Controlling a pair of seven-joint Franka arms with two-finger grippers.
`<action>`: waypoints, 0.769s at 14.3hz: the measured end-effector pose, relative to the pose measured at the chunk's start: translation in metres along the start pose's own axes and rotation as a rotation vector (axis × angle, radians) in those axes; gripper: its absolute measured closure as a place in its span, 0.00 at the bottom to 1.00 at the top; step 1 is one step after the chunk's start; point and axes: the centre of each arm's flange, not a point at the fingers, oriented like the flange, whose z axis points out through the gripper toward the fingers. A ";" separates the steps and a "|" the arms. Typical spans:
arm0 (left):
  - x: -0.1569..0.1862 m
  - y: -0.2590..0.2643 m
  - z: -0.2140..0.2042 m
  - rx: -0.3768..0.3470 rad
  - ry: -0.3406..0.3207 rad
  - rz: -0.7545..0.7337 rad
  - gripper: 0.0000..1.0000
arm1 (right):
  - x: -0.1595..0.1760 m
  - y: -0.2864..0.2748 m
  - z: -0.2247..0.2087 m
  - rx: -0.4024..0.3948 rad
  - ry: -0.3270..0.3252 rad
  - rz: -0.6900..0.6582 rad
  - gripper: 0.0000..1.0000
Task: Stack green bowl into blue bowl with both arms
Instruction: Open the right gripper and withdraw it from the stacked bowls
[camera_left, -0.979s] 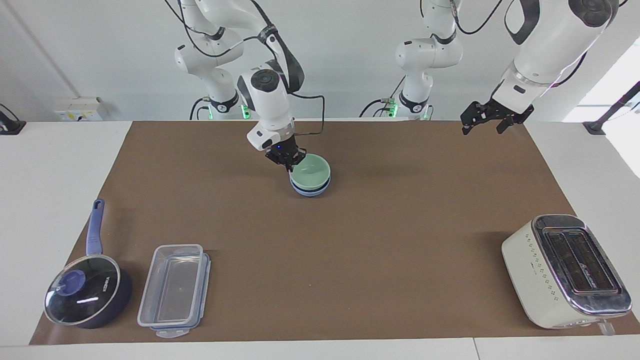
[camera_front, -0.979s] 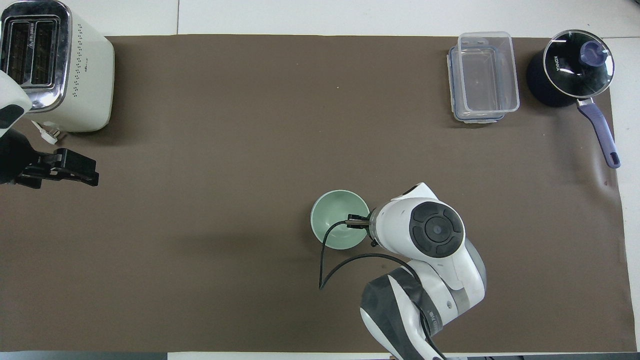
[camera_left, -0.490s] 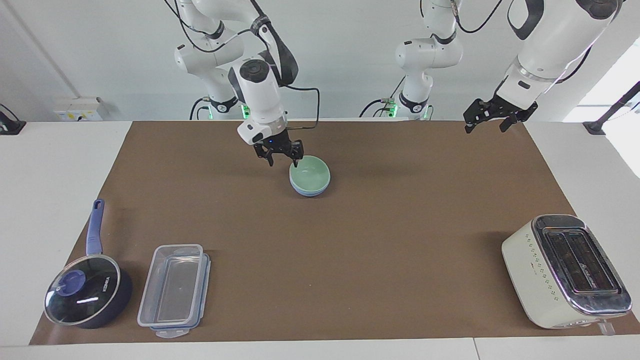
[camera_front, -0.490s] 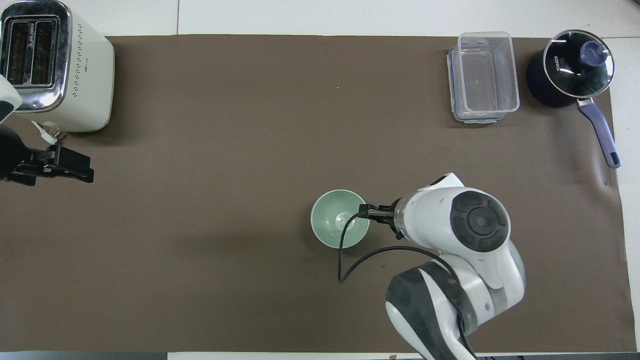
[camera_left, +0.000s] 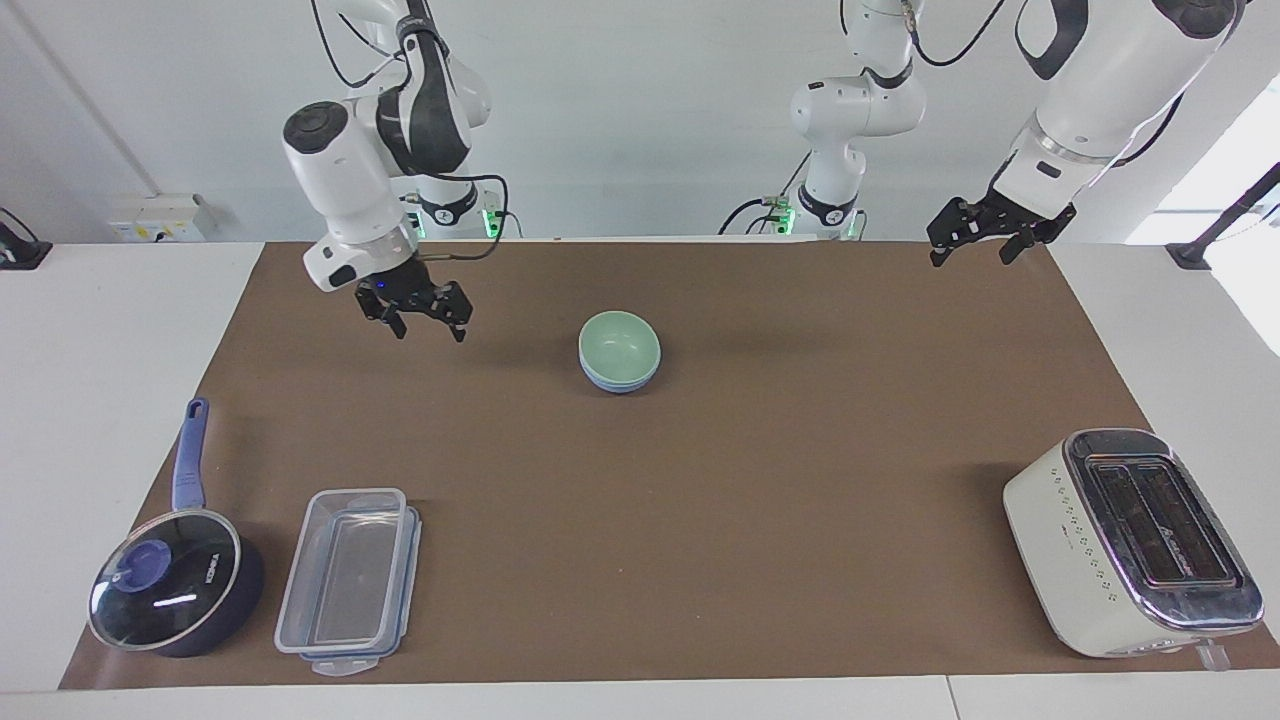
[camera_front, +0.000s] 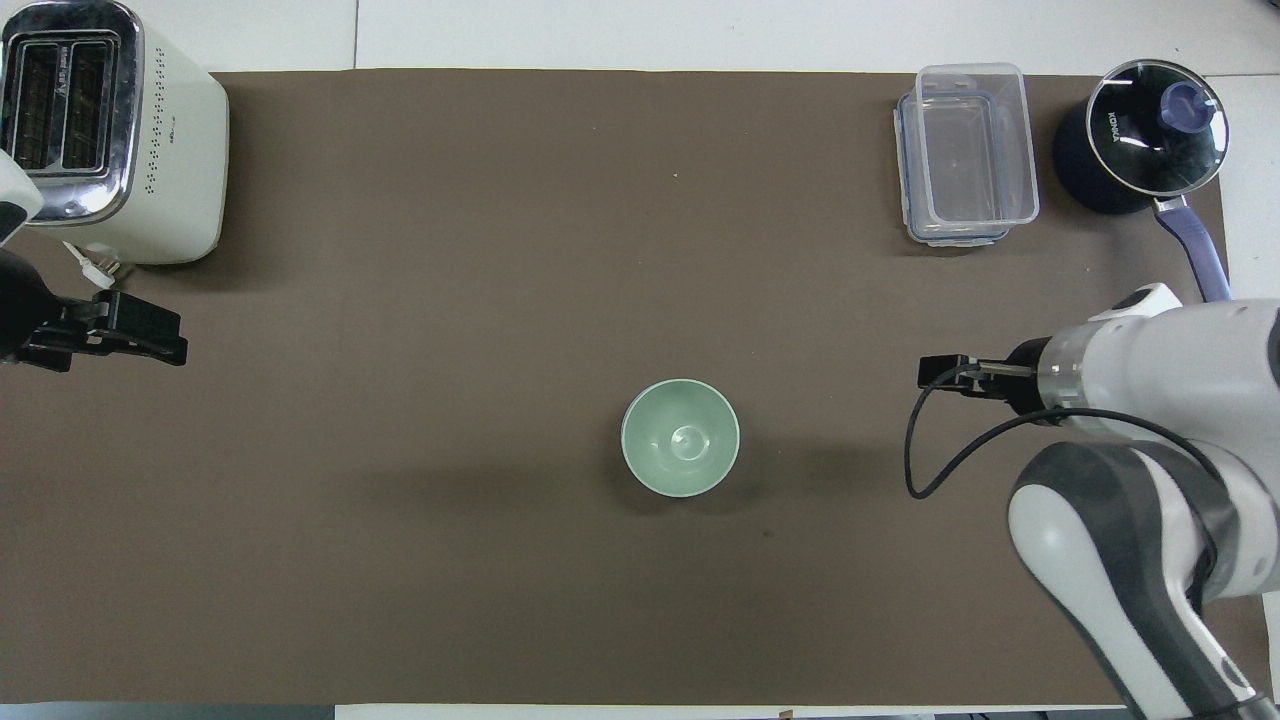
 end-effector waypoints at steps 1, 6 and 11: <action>0.000 0.000 0.000 0.000 0.000 0.002 0.00 | 0.006 0.014 -0.009 -0.003 0.002 -0.004 0.00; 0.000 0.001 0.000 0.000 0.003 0.006 0.00 | 0.039 0.011 -0.077 -0.050 0.005 -0.049 0.00; 0.000 -0.001 0.000 -0.001 0.004 0.002 0.00 | 0.074 -0.004 -0.130 -0.070 -0.024 -0.065 0.00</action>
